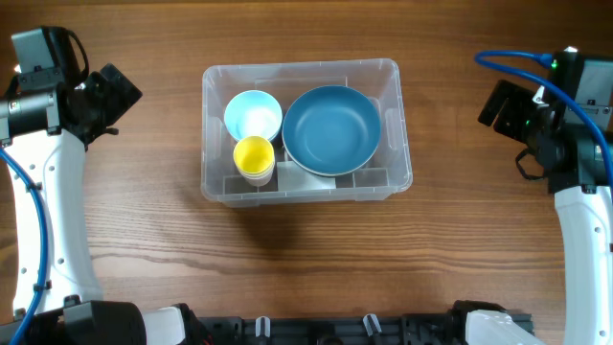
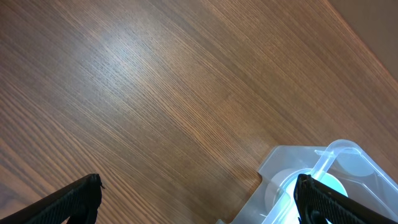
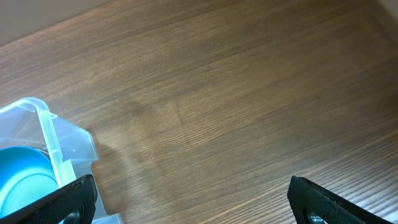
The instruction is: Pack container
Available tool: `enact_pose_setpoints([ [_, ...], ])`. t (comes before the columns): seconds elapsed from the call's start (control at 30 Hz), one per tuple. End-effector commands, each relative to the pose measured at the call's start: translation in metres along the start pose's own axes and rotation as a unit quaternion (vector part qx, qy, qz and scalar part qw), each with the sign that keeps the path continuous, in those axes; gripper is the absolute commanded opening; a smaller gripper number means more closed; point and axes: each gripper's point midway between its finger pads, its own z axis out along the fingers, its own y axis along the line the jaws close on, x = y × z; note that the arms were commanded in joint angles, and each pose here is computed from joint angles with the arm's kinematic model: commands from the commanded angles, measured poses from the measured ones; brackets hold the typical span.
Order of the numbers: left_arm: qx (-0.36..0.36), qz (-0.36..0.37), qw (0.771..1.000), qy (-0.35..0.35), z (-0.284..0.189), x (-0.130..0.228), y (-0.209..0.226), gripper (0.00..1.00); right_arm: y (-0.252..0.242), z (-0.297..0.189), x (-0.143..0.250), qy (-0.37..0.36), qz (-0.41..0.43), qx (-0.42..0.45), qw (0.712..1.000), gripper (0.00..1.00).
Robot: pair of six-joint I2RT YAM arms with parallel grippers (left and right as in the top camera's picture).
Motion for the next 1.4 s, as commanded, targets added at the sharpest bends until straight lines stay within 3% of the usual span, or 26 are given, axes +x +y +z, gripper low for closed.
enact_pose_setpoints([
  [0.0,0.001,0.009,1.0,-0.007,-0.003,-0.004,0.0,1.0,-0.003,0.0,-0.004,-0.004,0.008,0.009,1.0,1.0],
  [0.43,0.001,0.009,1.0,-0.006,-0.003,-0.004,0.0,1.0,-0.003,-0.001,-0.004,-0.005,0.008,0.008,1.0,1.0],
  [0.67,0.001,0.009,1.0,-0.007,-0.003,-0.004,0.0,1.0,-0.01,-0.084,-0.019,-0.124,0.026,-0.033,0.991,1.0],
  [0.87,0.001,0.009,1.0,-0.006,-0.003,-0.004,0.0,1.0,-0.014,-0.19,-0.026,-0.316,0.056,-0.123,0.939,1.0],
  [0.9,0.001,0.009,1.0,-0.006,-0.003,-0.004,0.0,1.0,-0.015,-0.206,-0.024,-0.348,0.061,-0.141,0.925,1.0],
  [0.93,0.001,0.009,1.0,-0.007,-0.003,-0.004,0.0,1.0,-0.019,-0.238,-0.006,-0.419,0.066,-0.187,0.886,1.0],
  [1.0,0.001,0.009,1.0,-0.006,-0.003,-0.004,0.0,1.0,-0.022,-0.251,0.008,-0.457,0.066,-0.211,0.861,1.0],
  [1.2,0.001,0.009,1.0,-0.006,-0.003,-0.004,0.0,1.0,-0.024,-0.237,0.04,-0.534,0.069,-0.243,0.807,1.0],
  [1.37,0.001,0.009,1.0,-0.007,-0.003,-0.004,0.0,1.0,-0.003,-0.192,0.051,-0.533,0.048,-0.274,0.799,1.0],
])
